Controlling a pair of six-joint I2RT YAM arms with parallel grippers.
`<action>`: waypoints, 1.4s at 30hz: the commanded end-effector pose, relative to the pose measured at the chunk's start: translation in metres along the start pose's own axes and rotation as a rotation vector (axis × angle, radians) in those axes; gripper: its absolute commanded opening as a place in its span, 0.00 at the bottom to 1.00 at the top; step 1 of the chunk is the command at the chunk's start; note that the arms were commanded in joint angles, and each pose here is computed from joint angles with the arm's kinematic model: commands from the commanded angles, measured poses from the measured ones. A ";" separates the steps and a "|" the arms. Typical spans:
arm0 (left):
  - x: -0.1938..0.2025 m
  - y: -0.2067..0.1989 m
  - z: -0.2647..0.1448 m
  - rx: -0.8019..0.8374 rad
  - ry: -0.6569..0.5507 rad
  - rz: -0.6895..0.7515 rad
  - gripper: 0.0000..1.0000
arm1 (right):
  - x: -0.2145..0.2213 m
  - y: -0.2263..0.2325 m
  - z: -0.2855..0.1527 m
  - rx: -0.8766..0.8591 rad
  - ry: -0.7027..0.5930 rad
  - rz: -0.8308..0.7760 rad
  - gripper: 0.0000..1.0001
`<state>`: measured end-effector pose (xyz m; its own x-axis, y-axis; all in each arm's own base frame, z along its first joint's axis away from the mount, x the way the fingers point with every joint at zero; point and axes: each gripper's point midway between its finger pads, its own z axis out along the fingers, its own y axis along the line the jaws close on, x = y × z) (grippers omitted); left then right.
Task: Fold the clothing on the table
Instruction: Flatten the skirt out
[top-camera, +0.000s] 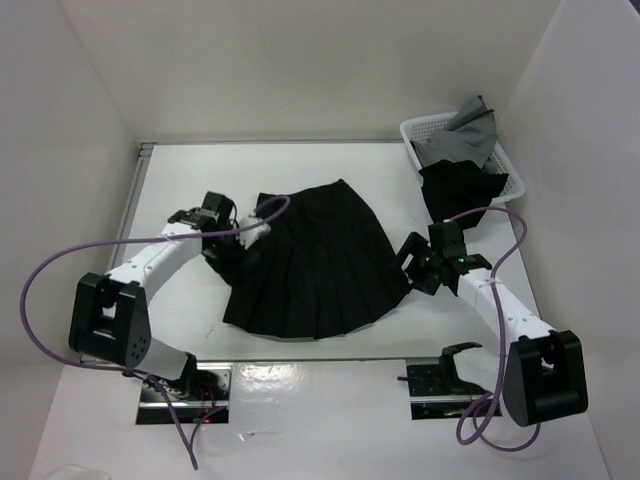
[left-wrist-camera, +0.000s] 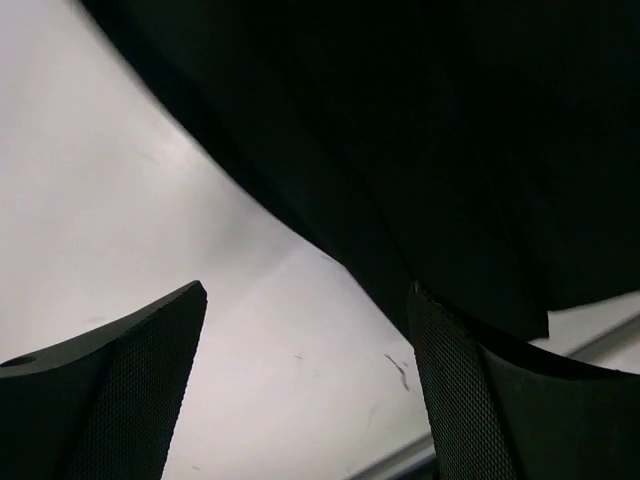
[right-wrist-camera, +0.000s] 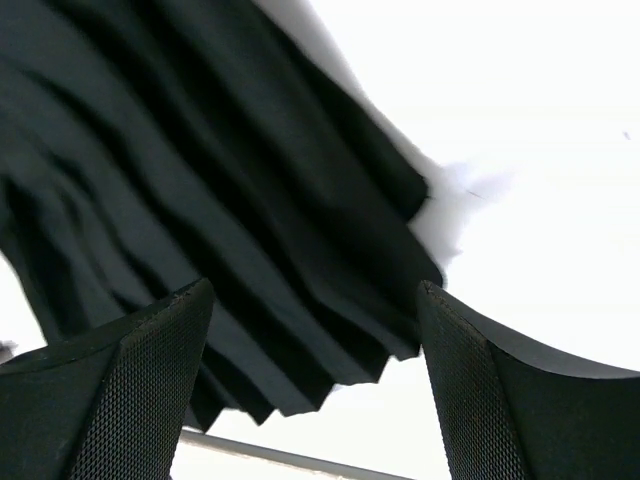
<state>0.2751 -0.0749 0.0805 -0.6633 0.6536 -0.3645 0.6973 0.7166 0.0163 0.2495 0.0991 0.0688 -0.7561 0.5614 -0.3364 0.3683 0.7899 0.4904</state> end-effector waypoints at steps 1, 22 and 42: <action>0.049 -0.023 0.020 0.085 0.147 0.028 0.88 | 0.010 -0.016 0.014 0.066 0.021 0.046 0.86; 0.019 -0.033 0.024 0.057 0.082 0.145 0.00 | 0.018 0.017 -0.025 -0.101 0.008 0.051 0.00; -0.073 -0.135 -0.046 -0.271 -0.216 0.944 1.00 | 0.008 0.021 -0.056 -0.084 -0.077 0.061 0.99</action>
<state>0.2345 -0.1762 0.1404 0.1069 0.9577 -0.2670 0.8164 0.0687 0.5734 0.2149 0.1081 0.1062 -0.7085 0.6216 -0.3341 0.3678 0.7293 0.5769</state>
